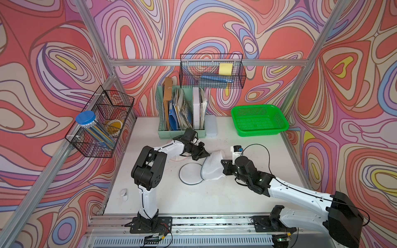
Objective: Turn the laundry bag inside out
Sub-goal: Turn over the laundry bag at the center of the board.
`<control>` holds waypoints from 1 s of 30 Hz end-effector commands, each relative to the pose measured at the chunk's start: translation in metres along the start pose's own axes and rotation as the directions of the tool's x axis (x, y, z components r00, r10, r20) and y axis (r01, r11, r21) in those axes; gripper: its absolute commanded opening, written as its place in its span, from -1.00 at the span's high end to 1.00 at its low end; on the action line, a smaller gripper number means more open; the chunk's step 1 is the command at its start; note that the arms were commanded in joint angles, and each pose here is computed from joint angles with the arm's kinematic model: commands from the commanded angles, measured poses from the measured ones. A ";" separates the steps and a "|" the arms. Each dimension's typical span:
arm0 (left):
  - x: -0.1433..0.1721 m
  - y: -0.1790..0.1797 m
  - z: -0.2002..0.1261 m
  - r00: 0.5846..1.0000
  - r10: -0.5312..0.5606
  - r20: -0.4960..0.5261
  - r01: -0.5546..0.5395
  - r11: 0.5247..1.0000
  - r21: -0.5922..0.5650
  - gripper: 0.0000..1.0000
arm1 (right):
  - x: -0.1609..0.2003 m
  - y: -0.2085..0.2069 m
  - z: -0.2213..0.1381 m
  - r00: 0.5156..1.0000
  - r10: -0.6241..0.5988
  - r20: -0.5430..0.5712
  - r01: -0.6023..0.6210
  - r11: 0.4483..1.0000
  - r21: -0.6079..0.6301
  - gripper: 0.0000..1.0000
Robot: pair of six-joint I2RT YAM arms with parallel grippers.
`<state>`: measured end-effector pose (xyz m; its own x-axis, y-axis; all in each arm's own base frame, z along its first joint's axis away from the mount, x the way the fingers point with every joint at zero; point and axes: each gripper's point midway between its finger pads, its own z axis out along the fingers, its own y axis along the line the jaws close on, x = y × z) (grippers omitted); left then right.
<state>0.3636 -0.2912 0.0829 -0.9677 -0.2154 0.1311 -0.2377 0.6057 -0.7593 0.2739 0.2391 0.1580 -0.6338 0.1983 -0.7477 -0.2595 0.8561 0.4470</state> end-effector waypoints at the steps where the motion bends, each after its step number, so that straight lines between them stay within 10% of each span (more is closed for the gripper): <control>1: 0.001 -0.005 -0.011 0.999 0.038 0.013 -0.038 0.999 -0.033 1.00 | -0.002 0.005 -0.001 1.000 -0.015 -0.009 0.015 1.000 -0.012 1.00; 20: 0.024 -0.058 -0.057 0.976 0.209 0.069 -0.209 0.978 -0.007 1.00 | 0.067 0.049 0.070 0.942 -0.116 -0.314 0.044 0.973 -0.225 1.00; 25: 0.032 -0.047 -0.057 0.974 0.223 0.050 -0.222 0.975 -0.032 1.00 | 0.065 0.049 0.070 0.944 -0.077 -0.320 0.001 0.973 -0.230 0.15; 30: 0.032 -0.036 -0.055 0.970 0.240 0.045 -0.237 0.969 -0.062 1.00 | 0.043 0.044 0.059 0.958 0.000 -0.286 -0.079 0.962 -0.262 0.33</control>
<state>0.3444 -0.2823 0.1501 -0.9902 -0.1239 -0.0645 -0.0350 0.6670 -0.7442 0.2748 0.3194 0.0987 -0.8152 -0.0089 -0.5791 -0.4036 0.7259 0.5570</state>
